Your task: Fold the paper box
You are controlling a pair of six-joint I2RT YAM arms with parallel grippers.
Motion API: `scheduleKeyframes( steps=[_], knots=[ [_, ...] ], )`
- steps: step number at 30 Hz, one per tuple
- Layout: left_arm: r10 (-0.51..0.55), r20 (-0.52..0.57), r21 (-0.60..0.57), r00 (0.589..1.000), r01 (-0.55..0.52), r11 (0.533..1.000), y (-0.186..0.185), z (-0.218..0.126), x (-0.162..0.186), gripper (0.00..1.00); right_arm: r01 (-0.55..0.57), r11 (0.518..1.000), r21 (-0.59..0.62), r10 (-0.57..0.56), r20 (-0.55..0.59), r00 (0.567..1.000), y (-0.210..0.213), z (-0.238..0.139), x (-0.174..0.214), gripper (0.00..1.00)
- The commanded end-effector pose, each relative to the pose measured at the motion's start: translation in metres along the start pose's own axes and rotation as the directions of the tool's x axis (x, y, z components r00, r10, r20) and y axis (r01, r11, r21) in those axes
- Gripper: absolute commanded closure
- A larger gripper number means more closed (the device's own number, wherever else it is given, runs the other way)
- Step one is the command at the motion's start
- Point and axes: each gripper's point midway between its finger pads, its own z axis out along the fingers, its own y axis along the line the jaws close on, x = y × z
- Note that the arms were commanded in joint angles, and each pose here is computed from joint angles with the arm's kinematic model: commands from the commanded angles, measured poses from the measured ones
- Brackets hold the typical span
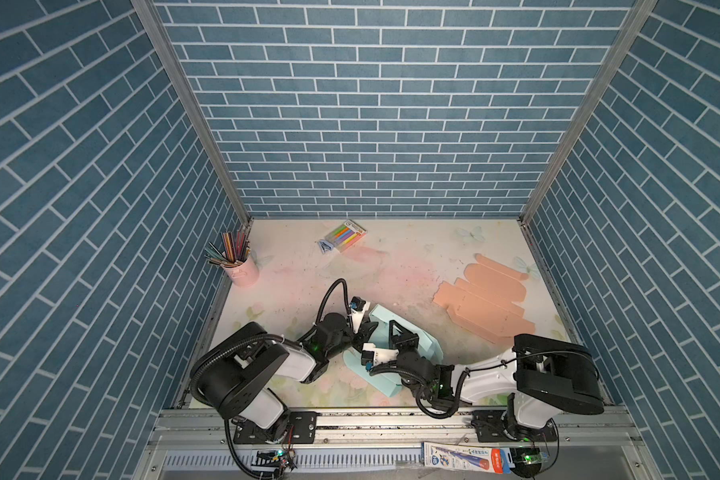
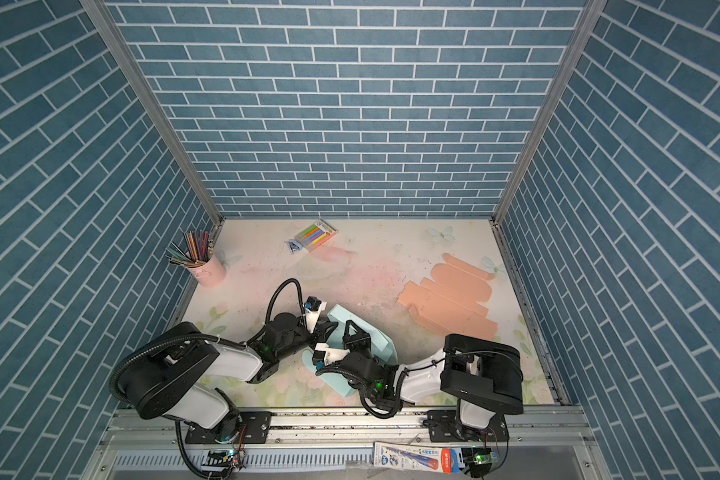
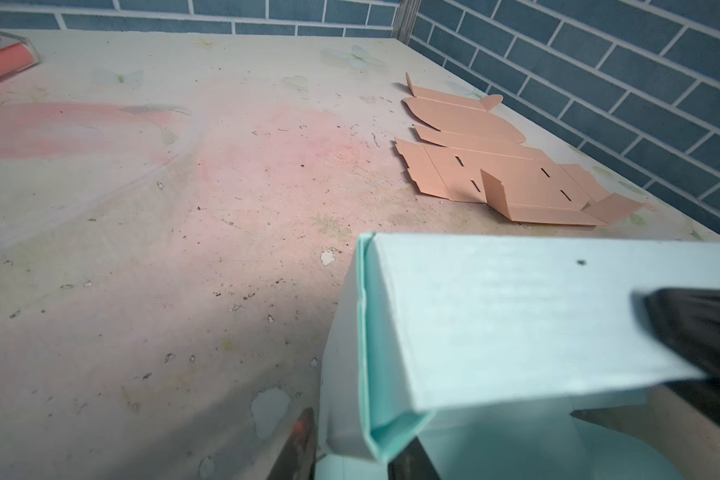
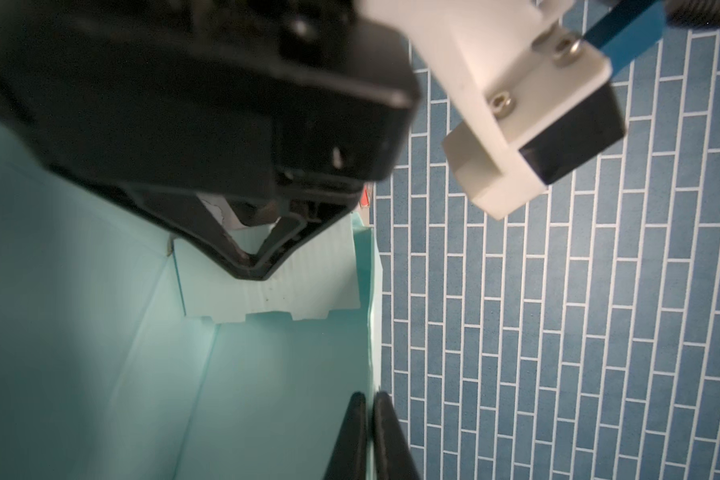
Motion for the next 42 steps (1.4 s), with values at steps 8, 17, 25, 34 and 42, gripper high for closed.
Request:
scheduleKeyframes(
  steps=[8, 17, 25, 34, 42],
  knots=[
    [0.027, 0.080, 0.038, 0.996, -0.030, 0.999, -0.008, 0.007, -0.021, 0.55, -0.047, 0.999, -0.026, 0.048, 0.030, 0.998, -0.001, -0.004, -0.008, 0.92],
    [0.020, 0.081, 0.078, 0.997, -0.027, 0.997, -0.014, 0.016, -0.021, 0.64, -0.057, 0.997, -0.045, 0.059, 0.034, 0.998, 0.000, -0.005, -0.008, 0.92],
    [0.038, 0.070, 0.066, 0.997, -0.043, 0.997, -0.014, 0.016, -0.019, 0.80, -0.061, 0.997, -0.050, 0.062, 0.034, 0.997, 0.001, -0.005, -0.008, 0.92],
    [0.045, 0.067, -0.005, 0.997, -0.045, 0.999, -0.006, 0.009, -0.012, 0.92, -0.178, 0.978, -0.113, 0.187, 0.075, 0.980, -0.007, -0.018, -0.022, 0.72],
    [0.077, 0.075, -0.069, 0.994, -0.072, 0.995, -0.003, -0.005, -0.020, 0.93, -0.425, 0.824, -0.374, 0.501, 0.134, 0.855, -0.031, -0.059, -0.049, 0.56]
  ],
)
